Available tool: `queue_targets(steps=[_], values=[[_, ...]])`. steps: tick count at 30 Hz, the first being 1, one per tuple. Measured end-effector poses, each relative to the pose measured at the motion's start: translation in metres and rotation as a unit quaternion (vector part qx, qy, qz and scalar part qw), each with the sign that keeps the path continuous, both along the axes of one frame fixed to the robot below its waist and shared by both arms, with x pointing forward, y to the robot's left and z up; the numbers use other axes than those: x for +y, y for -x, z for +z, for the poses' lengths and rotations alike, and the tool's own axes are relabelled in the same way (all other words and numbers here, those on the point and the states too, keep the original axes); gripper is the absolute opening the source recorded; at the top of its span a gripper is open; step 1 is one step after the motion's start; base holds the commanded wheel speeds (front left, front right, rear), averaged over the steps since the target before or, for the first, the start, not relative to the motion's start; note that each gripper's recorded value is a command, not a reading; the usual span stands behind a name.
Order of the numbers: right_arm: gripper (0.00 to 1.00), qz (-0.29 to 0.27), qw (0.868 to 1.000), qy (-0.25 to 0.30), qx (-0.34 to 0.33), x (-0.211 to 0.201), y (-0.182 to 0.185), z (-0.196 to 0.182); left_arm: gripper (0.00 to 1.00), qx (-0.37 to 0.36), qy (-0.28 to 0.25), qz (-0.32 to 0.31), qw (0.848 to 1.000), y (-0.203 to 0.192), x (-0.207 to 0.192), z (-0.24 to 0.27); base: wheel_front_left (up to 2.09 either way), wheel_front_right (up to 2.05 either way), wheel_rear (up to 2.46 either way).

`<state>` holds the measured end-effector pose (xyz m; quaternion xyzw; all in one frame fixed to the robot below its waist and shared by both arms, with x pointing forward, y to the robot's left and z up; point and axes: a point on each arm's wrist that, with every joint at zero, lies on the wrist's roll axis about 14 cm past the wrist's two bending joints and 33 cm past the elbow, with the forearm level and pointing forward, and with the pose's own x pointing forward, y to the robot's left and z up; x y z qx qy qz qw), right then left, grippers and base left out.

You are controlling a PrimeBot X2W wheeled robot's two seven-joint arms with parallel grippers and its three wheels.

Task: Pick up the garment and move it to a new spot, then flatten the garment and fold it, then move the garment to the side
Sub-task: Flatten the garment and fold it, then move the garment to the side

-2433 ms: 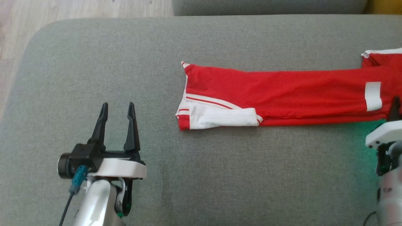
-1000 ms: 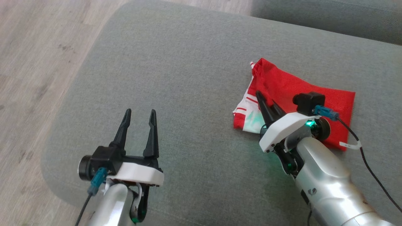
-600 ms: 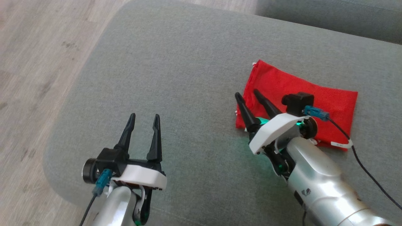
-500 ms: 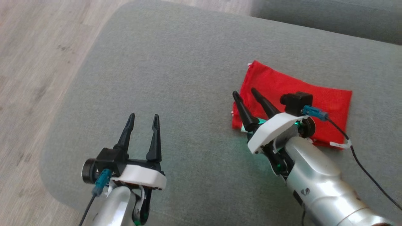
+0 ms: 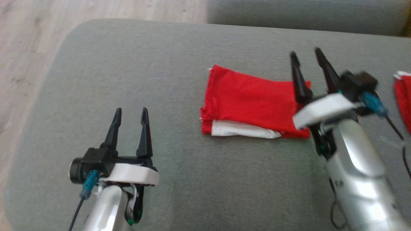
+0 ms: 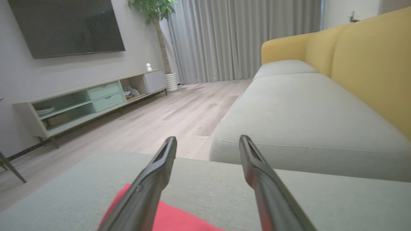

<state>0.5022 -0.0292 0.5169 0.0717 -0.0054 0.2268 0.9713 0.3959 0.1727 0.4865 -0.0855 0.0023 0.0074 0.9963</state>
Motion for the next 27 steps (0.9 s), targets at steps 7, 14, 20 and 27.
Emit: queue_targets(steps=[7, 14, 20, 27], values=[[1.00, -0.107, 0.993, 0.039, 0.005, -0.088, 0.041, -0.028, 1.00, -0.006, 0.001, -0.026, 1.000, -0.014, -0.018, 0.002, 0.00, 0.00, 0.00], [1.00, -0.161, 0.986, 0.052, 0.008, -0.128, 0.075, -0.036, 1.00, 0.011, 0.000, -0.044, 0.999, -0.008, -0.030, -0.011, 0.00, 0.00, 0.00], [1.00, -0.166, 0.985, 0.043, 0.021, -0.129, 0.084, -0.044, 1.00, 0.019, 0.002, -0.041, 0.999, -0.010, -0.029, -0.018, 0.00, 0.00, 0.00], [1.00, -0.165, 0.985, 0.037, 0.023, -0.127, 0.078, -0.046, 1.00, 0.025, 0.000, -0.042, 0.999, -0.010, -0.027, -0.022, 0.00, 0.00, 0.00]])
